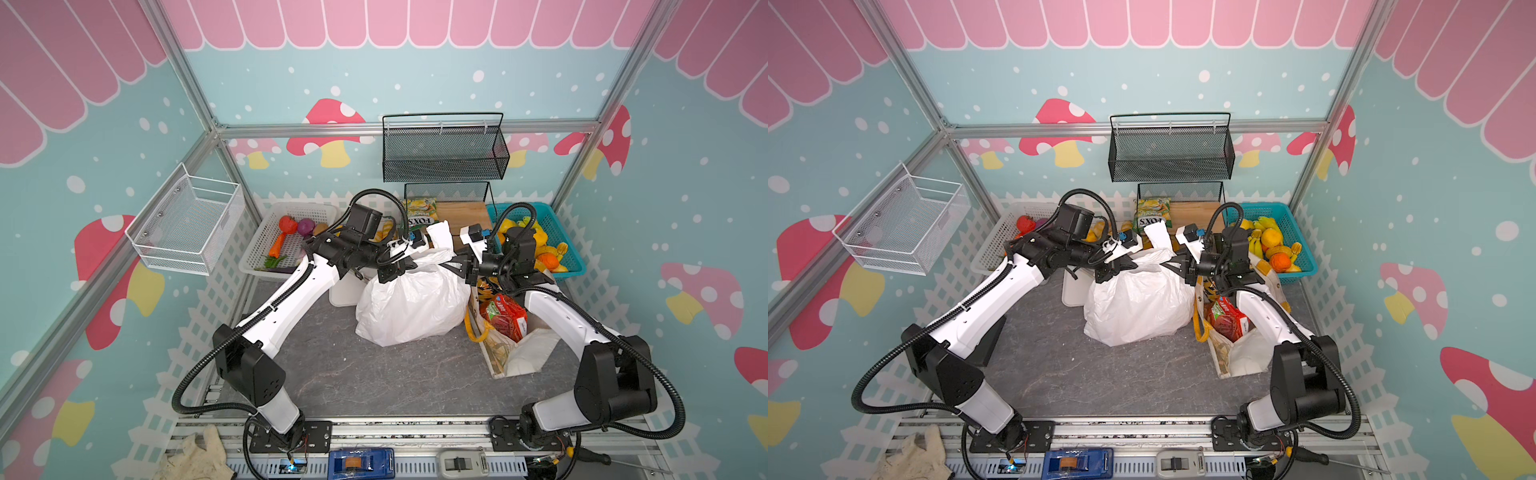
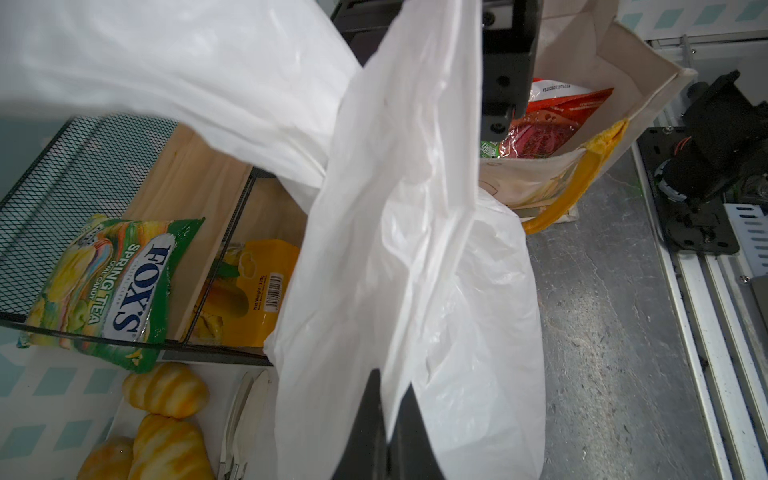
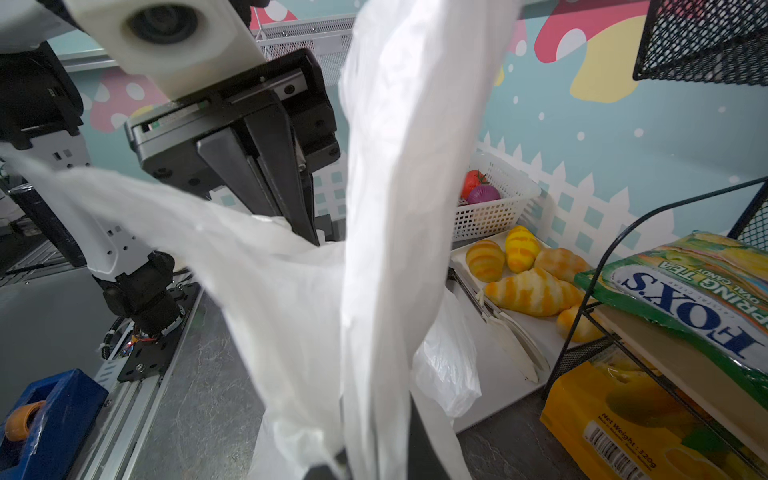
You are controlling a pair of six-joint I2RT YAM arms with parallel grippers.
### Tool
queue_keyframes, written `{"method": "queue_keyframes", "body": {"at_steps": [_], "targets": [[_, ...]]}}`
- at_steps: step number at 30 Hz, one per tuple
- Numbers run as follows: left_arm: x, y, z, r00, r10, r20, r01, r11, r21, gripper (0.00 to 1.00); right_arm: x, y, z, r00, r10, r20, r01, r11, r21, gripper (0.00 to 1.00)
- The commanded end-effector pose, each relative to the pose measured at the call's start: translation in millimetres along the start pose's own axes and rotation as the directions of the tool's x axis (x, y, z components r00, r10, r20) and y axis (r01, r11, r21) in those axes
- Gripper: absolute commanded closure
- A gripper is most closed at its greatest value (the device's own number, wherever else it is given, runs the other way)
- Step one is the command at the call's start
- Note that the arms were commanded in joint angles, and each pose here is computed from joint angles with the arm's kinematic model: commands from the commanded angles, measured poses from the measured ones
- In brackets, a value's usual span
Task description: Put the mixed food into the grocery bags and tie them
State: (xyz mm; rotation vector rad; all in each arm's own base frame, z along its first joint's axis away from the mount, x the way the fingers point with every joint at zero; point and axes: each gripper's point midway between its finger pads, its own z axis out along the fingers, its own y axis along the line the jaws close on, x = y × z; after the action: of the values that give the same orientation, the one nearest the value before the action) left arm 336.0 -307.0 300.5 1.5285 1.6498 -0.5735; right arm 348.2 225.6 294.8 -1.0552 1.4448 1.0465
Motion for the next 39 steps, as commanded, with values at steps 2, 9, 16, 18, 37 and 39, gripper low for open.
{"method": "queue_keyframes", "body": {"at_steps": [2,9,16,18,37,39], "targets": [[-3.3,0.4,4.0,1.0,-0.023,-0.017,0.023,1.0,0.02,1.0,-5.9,10.7,-4.1,0.996,-0.083,0.019,0.083,0.996,-0.014,0.78],[-0.5,-1.1,11.4,1.0,-0.011,-0.03,0.012,0.999,0.041,1.0,-8.6,13.9,-5.2,0.995,-0.096,0.028,0.097,0.995,-0.022,0.63],[1.2,-5.2,18.3,0.998,0.016,-0.052,-0.013,0.998,0.058,1.0,-12.9,13.7,-4.7,0.994,-0.096,0.043,0.097,0.995,-0.023,0.58],[2.3,-4.7,21.1,0.998,0.017,-0.064,-0.013,0.998,0.061,1.0,-13.2,13.9,-3.8,0.995,-0.093,0.046,0.094,0.995,-0.028,0.57],[-10.1,6.9,21.9,0.997,-0.009,-0.074,0.013,0.998,0.055,1.0,-22.1,21.0,2.4,0.992,-0.111,0.059,0.115,0.991,-0.069,0.54],[-10.3,7.6,22.0,0.997,-0.011,-0.075,0.015,0.998,0.053,1.0,-23.7,21.2,3.0,0.992,-0.11,0.06,0.114,0.991,-0.069,0.55]]}}
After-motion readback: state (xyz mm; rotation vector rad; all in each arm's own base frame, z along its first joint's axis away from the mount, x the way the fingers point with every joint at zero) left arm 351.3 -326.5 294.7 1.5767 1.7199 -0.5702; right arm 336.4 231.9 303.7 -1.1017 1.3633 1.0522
